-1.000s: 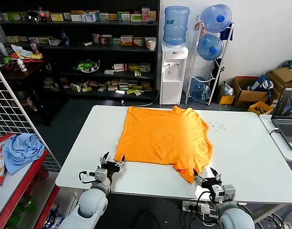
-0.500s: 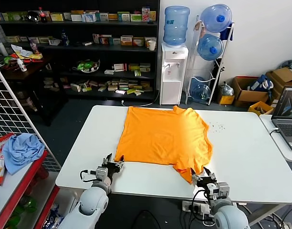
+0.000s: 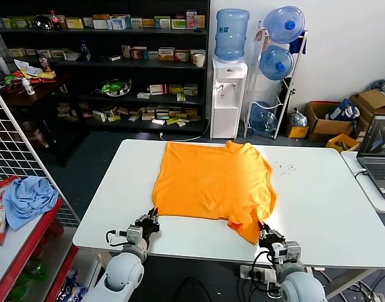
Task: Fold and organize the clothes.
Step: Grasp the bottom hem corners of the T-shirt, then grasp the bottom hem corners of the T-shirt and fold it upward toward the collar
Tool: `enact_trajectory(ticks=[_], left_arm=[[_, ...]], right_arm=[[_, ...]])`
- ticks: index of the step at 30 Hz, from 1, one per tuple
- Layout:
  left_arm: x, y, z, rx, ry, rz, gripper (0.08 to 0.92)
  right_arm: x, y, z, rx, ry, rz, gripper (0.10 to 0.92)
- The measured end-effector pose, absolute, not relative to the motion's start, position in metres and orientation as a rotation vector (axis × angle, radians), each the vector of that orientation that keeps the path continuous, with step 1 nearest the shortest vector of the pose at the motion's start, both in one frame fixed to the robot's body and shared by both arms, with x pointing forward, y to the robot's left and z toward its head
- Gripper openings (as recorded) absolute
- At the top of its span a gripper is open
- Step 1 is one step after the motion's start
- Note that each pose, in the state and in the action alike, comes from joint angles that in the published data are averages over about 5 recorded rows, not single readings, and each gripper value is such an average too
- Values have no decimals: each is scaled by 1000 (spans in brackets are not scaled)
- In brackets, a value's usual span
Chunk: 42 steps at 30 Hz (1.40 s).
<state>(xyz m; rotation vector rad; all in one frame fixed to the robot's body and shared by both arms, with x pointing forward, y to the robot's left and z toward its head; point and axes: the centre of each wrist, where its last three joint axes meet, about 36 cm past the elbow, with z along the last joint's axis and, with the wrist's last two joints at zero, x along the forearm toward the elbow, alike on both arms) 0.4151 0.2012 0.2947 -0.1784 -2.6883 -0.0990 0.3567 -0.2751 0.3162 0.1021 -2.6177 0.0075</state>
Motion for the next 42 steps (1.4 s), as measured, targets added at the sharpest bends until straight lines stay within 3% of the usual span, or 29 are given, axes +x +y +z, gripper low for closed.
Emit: enact_trajectory(ticks=[29,42], left_arm=[[336,205,330,-198,-2739,-179,105],[355,192,335,-227,-2844,-206,105]], right_arm=[[269,-306,374,149,-2620,300,124],[308,-318,363,170,-2744,322,124]])
